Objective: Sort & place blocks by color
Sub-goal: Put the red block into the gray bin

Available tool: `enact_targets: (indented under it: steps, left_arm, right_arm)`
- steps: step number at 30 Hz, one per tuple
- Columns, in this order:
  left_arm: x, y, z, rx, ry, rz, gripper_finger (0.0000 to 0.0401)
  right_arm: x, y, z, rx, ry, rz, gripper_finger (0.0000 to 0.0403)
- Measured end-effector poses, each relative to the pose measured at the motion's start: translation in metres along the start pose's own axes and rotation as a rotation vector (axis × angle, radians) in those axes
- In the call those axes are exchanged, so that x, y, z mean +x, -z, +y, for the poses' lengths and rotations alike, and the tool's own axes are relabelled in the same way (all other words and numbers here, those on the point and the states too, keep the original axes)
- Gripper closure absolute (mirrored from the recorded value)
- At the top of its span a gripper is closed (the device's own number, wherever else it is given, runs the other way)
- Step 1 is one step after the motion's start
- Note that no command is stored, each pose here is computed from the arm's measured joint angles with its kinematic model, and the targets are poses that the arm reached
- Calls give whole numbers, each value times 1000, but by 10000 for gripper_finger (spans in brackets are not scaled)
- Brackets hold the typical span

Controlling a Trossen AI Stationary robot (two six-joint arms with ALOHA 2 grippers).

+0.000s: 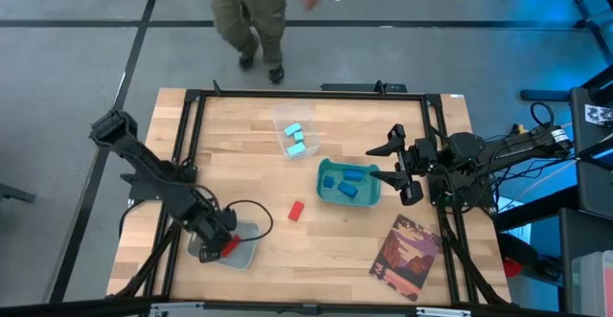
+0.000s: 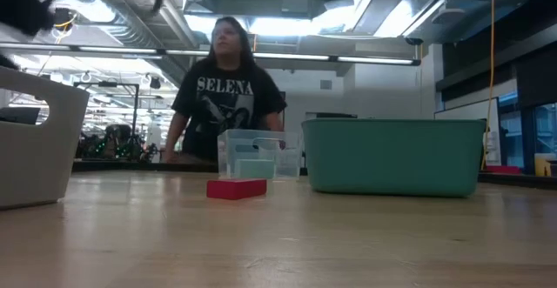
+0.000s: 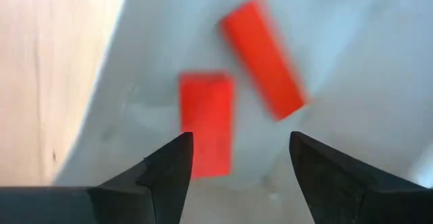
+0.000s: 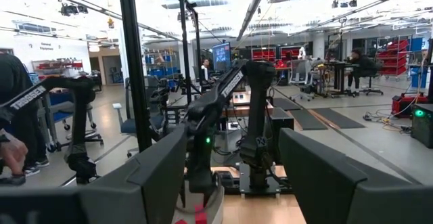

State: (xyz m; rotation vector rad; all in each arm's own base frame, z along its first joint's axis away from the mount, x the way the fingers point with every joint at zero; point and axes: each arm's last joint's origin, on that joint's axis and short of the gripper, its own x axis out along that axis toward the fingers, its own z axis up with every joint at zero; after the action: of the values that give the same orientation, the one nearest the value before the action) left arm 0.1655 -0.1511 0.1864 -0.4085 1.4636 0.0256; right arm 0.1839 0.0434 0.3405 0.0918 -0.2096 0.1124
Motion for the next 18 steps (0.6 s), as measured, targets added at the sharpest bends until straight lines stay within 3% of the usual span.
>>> enact_targets:
  steps: [5,10,14,18]
  left_arm:
    - [-46,-5,-7,43,117,-193,167]
    - [-106,-10,-4,3,186,-534,167]
    - [-141,-13,11,-97,111,-841,167]
    - [-147,-23,26,-106,11,-920,167]
  right_arm:
    - [0,0,0,-1,0,0,162]
    - [0,-1,0,-1,0,-8,162]
    - [0,-1,0,-1,1,-8,162]
    - [0,-1,-1,1,33,-10,162]
